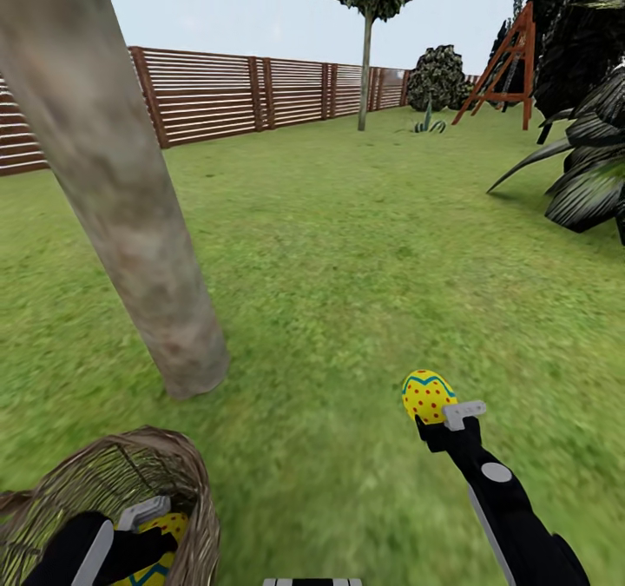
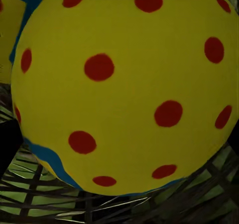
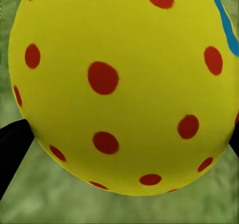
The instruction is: Take the three Easter eggs out of the wicker basket on the lawn in the garden, then place them on the lawn next to a single tree (choose any tree) so that all three eggs are next to the same tree and none are left in the basket.
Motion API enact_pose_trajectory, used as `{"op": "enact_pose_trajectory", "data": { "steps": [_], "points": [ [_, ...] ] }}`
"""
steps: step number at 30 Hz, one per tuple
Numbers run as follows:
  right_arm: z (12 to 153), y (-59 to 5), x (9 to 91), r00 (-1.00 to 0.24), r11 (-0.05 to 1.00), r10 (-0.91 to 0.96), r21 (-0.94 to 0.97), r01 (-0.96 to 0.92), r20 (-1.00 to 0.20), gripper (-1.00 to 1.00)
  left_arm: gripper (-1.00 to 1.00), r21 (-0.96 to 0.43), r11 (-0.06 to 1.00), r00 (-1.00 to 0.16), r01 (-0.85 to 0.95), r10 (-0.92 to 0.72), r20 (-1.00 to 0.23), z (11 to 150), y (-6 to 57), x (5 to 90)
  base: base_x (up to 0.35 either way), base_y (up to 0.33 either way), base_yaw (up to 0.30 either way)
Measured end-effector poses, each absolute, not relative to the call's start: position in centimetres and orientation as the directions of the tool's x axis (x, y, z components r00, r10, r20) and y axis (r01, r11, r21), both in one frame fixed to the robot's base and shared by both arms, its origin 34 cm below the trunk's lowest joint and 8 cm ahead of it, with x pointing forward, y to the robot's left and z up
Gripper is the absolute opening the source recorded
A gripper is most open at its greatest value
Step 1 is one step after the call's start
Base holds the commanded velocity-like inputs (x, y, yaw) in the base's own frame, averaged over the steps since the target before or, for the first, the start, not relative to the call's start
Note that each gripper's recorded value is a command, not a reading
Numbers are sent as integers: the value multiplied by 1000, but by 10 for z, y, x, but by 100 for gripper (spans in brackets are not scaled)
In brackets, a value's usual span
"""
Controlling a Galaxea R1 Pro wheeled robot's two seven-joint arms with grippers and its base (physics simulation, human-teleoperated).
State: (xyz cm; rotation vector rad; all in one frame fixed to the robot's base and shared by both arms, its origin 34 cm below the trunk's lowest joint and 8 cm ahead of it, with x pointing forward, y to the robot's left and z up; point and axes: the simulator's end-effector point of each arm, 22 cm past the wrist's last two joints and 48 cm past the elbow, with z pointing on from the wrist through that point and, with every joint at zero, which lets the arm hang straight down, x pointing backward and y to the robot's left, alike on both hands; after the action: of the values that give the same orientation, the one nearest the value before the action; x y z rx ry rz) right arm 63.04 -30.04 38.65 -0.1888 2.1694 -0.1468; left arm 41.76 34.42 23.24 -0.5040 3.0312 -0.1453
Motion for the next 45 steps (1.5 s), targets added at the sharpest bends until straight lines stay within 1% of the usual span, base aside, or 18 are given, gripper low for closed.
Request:
{"op": "enact_pose_trajectory", "data": {
  "steps": [3, 13, 18, 22, 27, 34, 35, 36, 40, 45],
  "points": [
    [381, -306, 623, -605, 982, -184, -174, -76, -775, -100, -100, -108, 942, -943, -317, -325, -75, 240, 346, 425, 0, 0, 0],
    [389, -308, 617, -628, 983, -174, -170, -67, -758, -100, -100, -117, 942, -938, -315, -328, -112, 255, 348, 435, 0, 0, 0],
    [376, -307, 608, -673, 984, -167, -165, -68, -720, -100, -100, -114, 942, -938, -316, -328, -110, 252, 348, 433, 0, 0, 0],
    [370, -321, 605, -681, 981, -179, -183, -67, -710, -100, -100, -108, 943, -936, -315, -328, -126, 255, 358, 430, 0, 0, 0],
    [363, -339, 600, -695, 976, -193, -207, -64, -693, -100, -100, -131, 939, -933, -319, -335, -130, 254, 344, 432, 0, 0, 0],
    [346, -337, 590, -725, 977, -189, -200, -71, -663, -100, -100, -129, 939, -932, -320, -336, -133, 254, 346, 432, 0, 0, 0],
    [314, -340, 567, -779, 979, -178, -191, -76, -601, -100, -100, -128, 939, -933, -320, -336, -133, 254, 347, 432, 0, 0, 0],
    [311, -341, 565, -784, 978, -178, -191, -77, -594, -100, -100, -127, 939, -932, -320, -336, -133, 255, 348, 432, 0, 0, 0],
    [317, -340, 567, -778, 979, -178, -191, -76, -602, -100, -100, -130, 931, -919, -342, -360, -161, 264, 357, 439, -17, 0, 0],
    [325, -329, 570, -763, 977, -198, -190, -100, -615, -100, -100, -139, 926, -909, -351, -373, -184, 273, 361, 445, -173, 0, 0]
  ]
}}
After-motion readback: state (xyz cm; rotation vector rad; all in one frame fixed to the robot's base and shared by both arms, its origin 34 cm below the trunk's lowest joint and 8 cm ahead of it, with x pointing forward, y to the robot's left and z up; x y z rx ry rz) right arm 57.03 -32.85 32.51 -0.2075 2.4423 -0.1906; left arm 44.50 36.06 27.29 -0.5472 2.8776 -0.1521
